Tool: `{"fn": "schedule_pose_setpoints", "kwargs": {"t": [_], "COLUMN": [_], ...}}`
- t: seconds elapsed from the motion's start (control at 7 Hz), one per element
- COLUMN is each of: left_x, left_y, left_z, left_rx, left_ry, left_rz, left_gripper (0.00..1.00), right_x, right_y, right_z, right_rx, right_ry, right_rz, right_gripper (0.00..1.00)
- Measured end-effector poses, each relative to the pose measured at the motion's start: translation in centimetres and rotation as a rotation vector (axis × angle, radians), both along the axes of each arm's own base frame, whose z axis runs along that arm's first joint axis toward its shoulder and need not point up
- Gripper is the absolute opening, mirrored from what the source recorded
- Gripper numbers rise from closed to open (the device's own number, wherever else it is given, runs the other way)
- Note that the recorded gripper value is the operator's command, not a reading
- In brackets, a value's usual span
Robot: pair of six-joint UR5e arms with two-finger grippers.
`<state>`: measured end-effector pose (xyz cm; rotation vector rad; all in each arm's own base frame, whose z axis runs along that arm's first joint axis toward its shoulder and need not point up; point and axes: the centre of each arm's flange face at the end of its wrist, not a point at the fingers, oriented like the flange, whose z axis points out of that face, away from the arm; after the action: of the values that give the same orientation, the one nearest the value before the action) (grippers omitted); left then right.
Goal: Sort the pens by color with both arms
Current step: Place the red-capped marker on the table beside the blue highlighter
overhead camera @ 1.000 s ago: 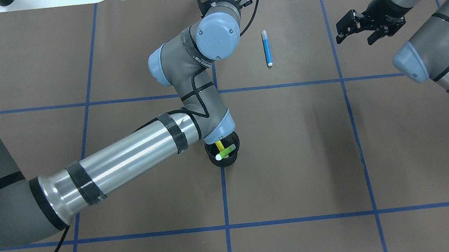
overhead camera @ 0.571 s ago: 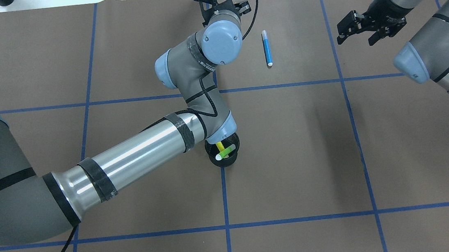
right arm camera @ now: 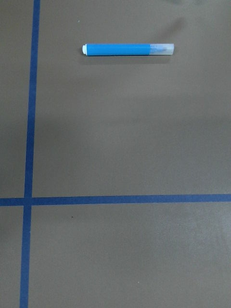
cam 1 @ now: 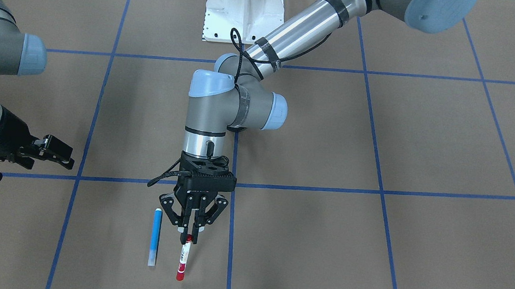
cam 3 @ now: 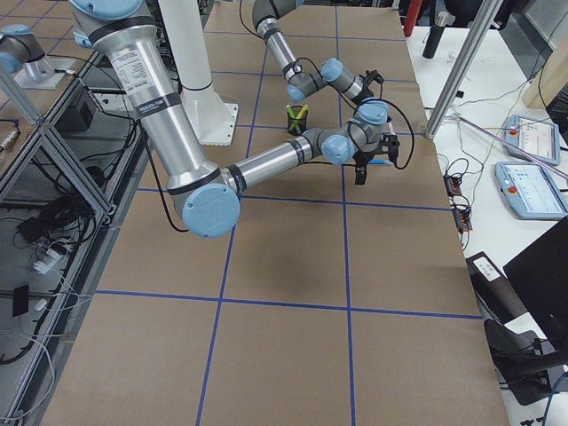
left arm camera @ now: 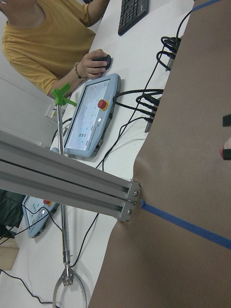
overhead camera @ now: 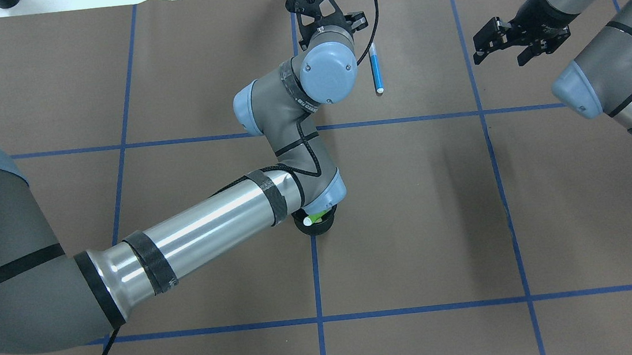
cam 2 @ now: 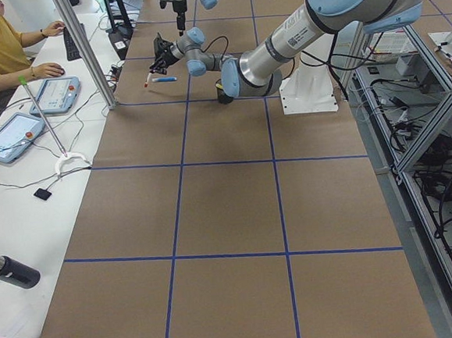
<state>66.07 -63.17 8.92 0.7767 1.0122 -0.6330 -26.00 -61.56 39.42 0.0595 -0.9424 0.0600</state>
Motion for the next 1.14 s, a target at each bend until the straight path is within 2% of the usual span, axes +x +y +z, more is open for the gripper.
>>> {"fn": "schedule_pose_setpoints", "kwargs": {"t": [0.14,0.29,0.43,0.57,1.14], "left_x": [0.4,0.6,0.6,0.7,0.5], "left_y": [0.4,0.6,0.7,0.8,1.1], "left_z": [-0.1,-0.1,-0.1,-0.1,-1.1], "left_rx": [0.001,0.001,0.002,0.002,0.011], "left_ry": [0.0,0.0,0.0,0.001,0.015], "left_rz": [0.004,0.006,0.007,0.009,0.029], "left_gripper": [0.27,0.63,0.92,0.99,0.99], "right_x": [-0.1,-0.2,-0.3,-0.3,-0.8], "right_y": [0.0,0.0,0.0,0.0,0.1], "right_z": [0.1,0.2,0.2,0.2,0.1], "right_rx": [-0.001,-0.001,-0.001,0.0,0.004], "right_ry": [0.003,0.004,0.005,0.006,0.009], "right_rz": [0.0,0.0,0.0,-0.001,-0.005], "right_gripper": [1.0,1.0,1.0,1.0,1.0]}}
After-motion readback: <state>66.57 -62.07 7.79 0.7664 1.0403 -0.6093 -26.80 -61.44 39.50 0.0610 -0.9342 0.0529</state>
